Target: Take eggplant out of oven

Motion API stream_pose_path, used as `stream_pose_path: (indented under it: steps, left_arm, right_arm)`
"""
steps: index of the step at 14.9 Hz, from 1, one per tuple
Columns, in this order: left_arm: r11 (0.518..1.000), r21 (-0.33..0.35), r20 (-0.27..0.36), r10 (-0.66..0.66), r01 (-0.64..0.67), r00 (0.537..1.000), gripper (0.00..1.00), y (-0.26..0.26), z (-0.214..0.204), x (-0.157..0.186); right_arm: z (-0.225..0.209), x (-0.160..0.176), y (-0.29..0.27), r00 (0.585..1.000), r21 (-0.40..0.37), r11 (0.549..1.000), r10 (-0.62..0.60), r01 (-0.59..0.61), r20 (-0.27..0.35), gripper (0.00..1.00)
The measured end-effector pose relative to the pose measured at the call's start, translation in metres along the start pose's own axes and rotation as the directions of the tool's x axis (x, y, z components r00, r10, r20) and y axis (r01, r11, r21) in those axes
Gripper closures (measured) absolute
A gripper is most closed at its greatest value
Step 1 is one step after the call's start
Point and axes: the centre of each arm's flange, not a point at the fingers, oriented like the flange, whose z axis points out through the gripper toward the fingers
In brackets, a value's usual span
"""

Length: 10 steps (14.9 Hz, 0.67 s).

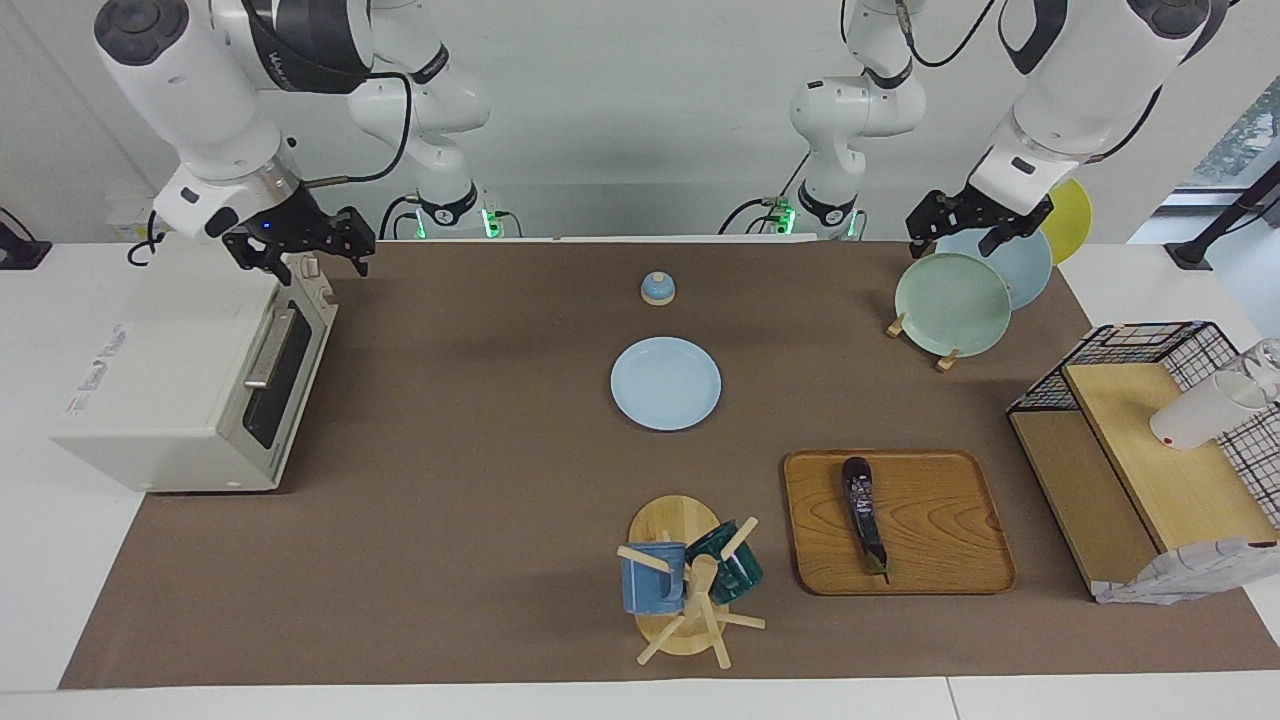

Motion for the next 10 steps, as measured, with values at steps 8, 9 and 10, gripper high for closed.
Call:
stream_pose_path:
  steps: [8,9,10]
  left_arm:
    - [1.000,-0.001,-0.010,0.000,0.000,1.000,0.00,-0.0001,-0.0046,0.0000]
    - [1.000,-0.001,-0.010,0.000,0.000,1.000,0.00,-0.0002,-0.0046,0.0000]
    - [1.000,-0.001,-0.010,0.000,0.000,1.000,0.00,-0.0003,-0.0046,0.0000]
  right_arm:
    - [0.0000,0.0000,0.0000,1.000,0.000,1.000,0.000,0.000,0.000,0.00]
    - [0.0000,0.0000,0.0000,1.000,0.000,1.000,0.000,0.000,0.000,0.00]
    - [0.0000,0.0000,0.0000,1.000,0.000,1.000,0.000,0.000,0.000,0.00]
